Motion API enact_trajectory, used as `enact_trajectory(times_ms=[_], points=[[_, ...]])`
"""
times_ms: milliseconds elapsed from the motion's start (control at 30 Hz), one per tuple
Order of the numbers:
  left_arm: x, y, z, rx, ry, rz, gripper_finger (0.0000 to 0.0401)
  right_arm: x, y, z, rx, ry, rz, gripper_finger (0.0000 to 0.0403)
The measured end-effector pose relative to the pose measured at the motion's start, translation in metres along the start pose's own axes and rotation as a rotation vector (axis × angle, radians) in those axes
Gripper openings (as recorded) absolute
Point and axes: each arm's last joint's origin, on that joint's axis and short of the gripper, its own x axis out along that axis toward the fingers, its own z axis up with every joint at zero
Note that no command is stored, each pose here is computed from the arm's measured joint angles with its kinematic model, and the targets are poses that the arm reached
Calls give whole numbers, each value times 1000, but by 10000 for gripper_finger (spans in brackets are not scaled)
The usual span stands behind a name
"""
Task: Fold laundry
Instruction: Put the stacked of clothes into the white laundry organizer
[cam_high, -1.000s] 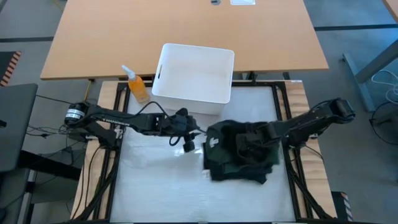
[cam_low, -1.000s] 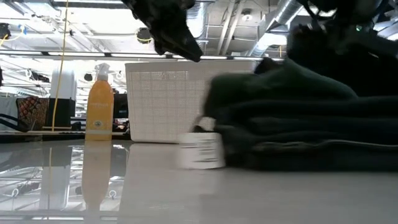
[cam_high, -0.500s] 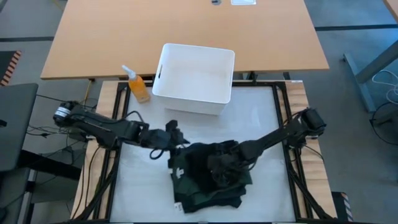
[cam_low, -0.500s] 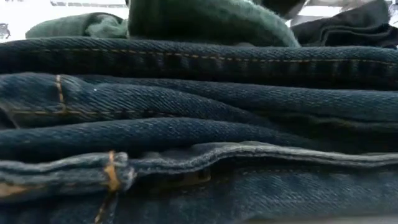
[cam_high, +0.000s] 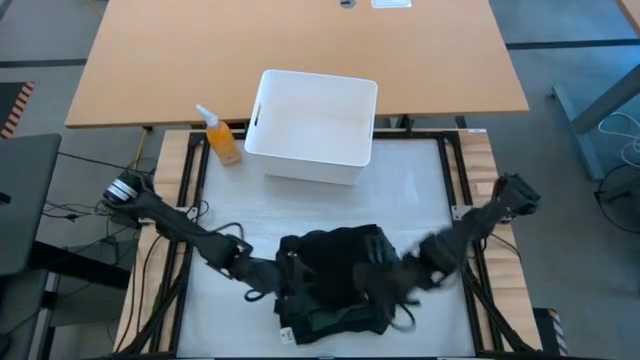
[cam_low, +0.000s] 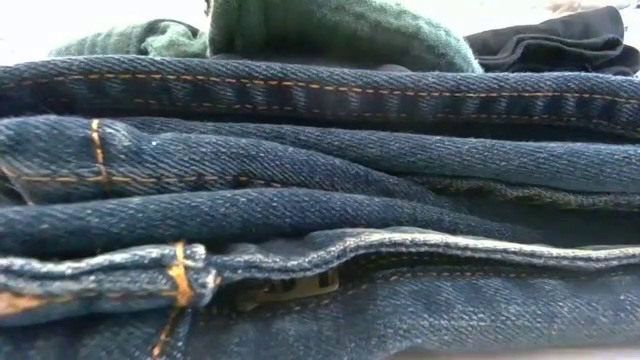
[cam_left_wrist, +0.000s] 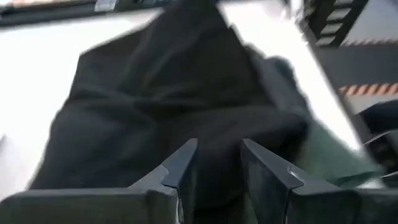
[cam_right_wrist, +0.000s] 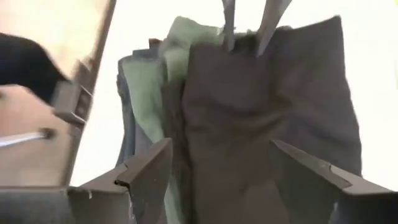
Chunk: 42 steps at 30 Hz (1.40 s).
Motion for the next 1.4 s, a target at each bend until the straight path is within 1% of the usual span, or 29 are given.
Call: enact_trajectory(times_ms=[100,167,233,333,467,567,667,767,867,967,1067,1133,1200,1267,1400], points=[[14,3,-11,23,68,35,109,13,22,-30,-14,-31,-99,290],[21,6,-16,7,92,48,109,26,31,-49,-3,-72,-141,290],[24,8,-20,-13,134,39,109,40,34,-68,37,-78,-147,290],[23,8,-25,-48,194,3,109,55,36,-95,118,-36,-139,290],[17,1,-31,-88,248,-8,109,58,42,-117,176,-15,-144,290],[16,-5,-35,-121,279,-26,109,57,47,-125,196,-18,-131,290],[15,-9,-41,-146,305,-22,109,56,52,-127,199,-45,-116,290],[10,-10,-45,-124,355,-11,109,50,56,-123,162,-63,-92,290],[-9,-7,-32,-129,369,-19,109,32,57,-111,128,-102,-49,290],[-30,-3,-8,-127,301,-22,109,9,53,-97,108,-169,-9,290],[-49,3,12,-77,196,41,109,-4,47,-89,101,-253,-38,290],[-54,7,19,-39,118,119,109,-5,46,-83,94,-325,-79,290],[-51,13,25,-16,44,211,109,6,47,-78,73,-384,-104,290],[-42,22,22,2,47,252,109,27,50,-75,37,-421,-122,290],[-9,39,4,14,129,216,109,74,54,-67,-42,-459,-171,290]])
